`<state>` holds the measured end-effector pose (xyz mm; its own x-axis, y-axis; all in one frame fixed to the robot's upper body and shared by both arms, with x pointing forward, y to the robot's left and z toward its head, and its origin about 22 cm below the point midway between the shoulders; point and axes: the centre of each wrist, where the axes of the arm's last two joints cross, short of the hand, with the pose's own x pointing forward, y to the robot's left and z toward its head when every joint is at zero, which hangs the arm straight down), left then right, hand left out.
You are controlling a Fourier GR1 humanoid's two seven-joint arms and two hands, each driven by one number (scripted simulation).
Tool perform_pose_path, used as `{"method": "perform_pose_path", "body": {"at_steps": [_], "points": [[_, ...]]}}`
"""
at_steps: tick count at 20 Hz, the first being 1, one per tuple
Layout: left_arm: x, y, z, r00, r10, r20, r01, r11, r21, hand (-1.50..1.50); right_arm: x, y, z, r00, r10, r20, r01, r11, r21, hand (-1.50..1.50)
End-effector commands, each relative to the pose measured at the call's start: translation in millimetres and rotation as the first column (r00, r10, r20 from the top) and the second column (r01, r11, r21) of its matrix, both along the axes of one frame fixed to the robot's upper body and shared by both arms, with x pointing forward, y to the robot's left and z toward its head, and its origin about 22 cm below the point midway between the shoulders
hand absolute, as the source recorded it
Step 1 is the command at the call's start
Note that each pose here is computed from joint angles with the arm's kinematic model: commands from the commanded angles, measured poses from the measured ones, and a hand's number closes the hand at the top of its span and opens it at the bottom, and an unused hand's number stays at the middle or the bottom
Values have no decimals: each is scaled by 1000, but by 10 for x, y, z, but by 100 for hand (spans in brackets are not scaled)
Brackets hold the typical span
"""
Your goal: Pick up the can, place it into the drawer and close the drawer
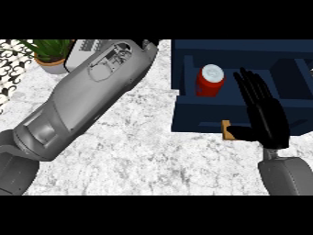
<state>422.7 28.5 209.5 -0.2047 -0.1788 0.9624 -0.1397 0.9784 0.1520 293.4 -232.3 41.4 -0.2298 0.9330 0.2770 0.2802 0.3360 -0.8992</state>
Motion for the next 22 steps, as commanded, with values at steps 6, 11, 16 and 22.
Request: {"method": "perform_pose_path", "body": {"at_steps": [6,11,16,22], "points": [[-39,423,122,1000,10,0,-10,1000,-2,-150,428,-33,-397,996,-73,-48,71,996,-46,-150],[-75,594,257,1000,2,-23,-2,1000,13,-150,480,54,-595,996,-93,-11,92,991,-94,-150],[-218,678,167,999,-4,-49,5,1000,10,-150,813,80,-452,990,-118,73,123,990,-65,-150],[-290,912,19,998,9,-56,-8,1000,18,-150,1106,192,-357,984,-131,117,139,988,-66,-150]]}}
